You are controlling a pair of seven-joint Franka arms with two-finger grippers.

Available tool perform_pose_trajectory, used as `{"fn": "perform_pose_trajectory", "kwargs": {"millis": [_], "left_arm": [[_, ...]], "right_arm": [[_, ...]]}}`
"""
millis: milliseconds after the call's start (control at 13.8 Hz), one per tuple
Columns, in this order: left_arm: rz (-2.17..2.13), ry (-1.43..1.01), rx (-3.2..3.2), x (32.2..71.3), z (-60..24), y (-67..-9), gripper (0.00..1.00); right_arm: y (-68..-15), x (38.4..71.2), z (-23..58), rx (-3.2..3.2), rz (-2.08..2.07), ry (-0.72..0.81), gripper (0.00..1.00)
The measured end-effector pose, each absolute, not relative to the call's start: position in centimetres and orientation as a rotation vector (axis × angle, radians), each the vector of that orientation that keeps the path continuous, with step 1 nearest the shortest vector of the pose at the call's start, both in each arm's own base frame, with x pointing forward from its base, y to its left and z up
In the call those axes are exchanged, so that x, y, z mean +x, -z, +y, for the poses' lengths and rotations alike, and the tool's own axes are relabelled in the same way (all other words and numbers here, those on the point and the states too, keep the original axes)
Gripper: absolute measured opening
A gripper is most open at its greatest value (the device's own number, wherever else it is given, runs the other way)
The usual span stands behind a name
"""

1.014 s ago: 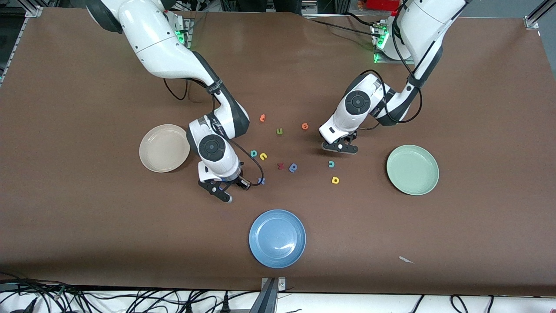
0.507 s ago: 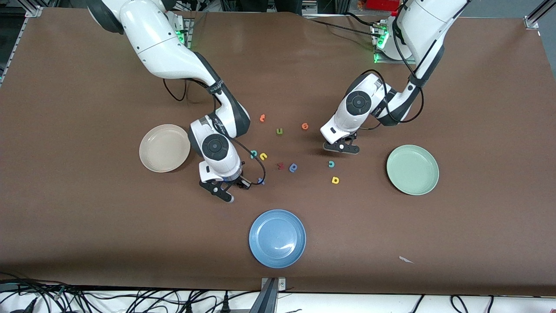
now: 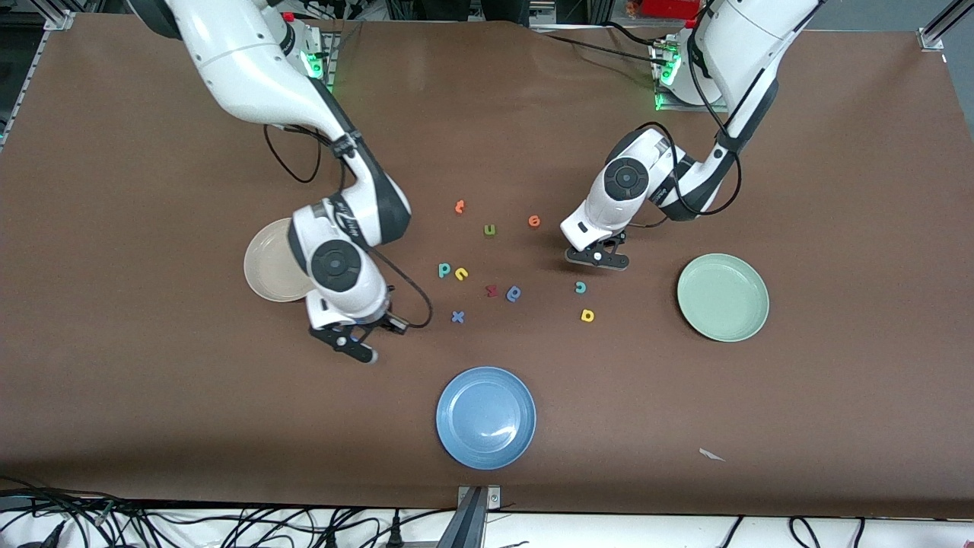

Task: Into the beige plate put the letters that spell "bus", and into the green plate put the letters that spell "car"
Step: 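Drop the z on the cream plate and the r on the green plate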

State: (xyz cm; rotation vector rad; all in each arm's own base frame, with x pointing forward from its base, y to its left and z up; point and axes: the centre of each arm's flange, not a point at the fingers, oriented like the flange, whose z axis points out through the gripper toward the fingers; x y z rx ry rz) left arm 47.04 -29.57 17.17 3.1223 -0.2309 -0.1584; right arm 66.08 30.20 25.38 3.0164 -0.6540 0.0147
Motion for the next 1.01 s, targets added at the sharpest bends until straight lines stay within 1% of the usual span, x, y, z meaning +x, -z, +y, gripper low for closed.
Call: {"fn": "perform_pose_trajectory", "kwargs": {"millis": [145,217,434,579,797,869,941,1014], "left_arm": [[-0.230,0.158,3.122,47.1,-29.5,-17.2,0.15],[-0.226,0.156,3.122,47.2,-29.5,-17.2,0.15],[-0.186,0.170,3.141,48.9,-27.5,-17.6,0.15],[-0.195,0.226,3.169,51.7,-25.0,-19.2,0.15],[-0.267,0.322,3.195,56.8,-19.6,-23.6,0.15],[-0.298,0.346,3.193,58.3,-17.3,-25.0,0.15],[-0.324,0.365,3.188,59.4,-15.0,-26.1,0.15],[-0.349,0.374,3.182,60.3,-12.5,-26.7,0.15]], "right_arm": [[-27.0,65.4,25.3,3.008,-0.576,0.037,0.22],[-27.5,64.5,22.5,3.002,-0.536,0.069,0.22],[-27.4,60.3,15.8,2.976,-0.436,0.180,0.22],[-25.4,57.1,13.5,2.979,-0.369,0.211,0.22],[-20.2,52.8,12.1,3.006,-0.334,0.168,0.23],[-19.3,51.9,11.9,3.008,-0.330,0.169,0.24],[-19.0,51.6,11.9,3.009,-0.329,0.168,0.31],[-19.2,51.7,11.9,3.011,-0.329,0.161,0.41]]}}
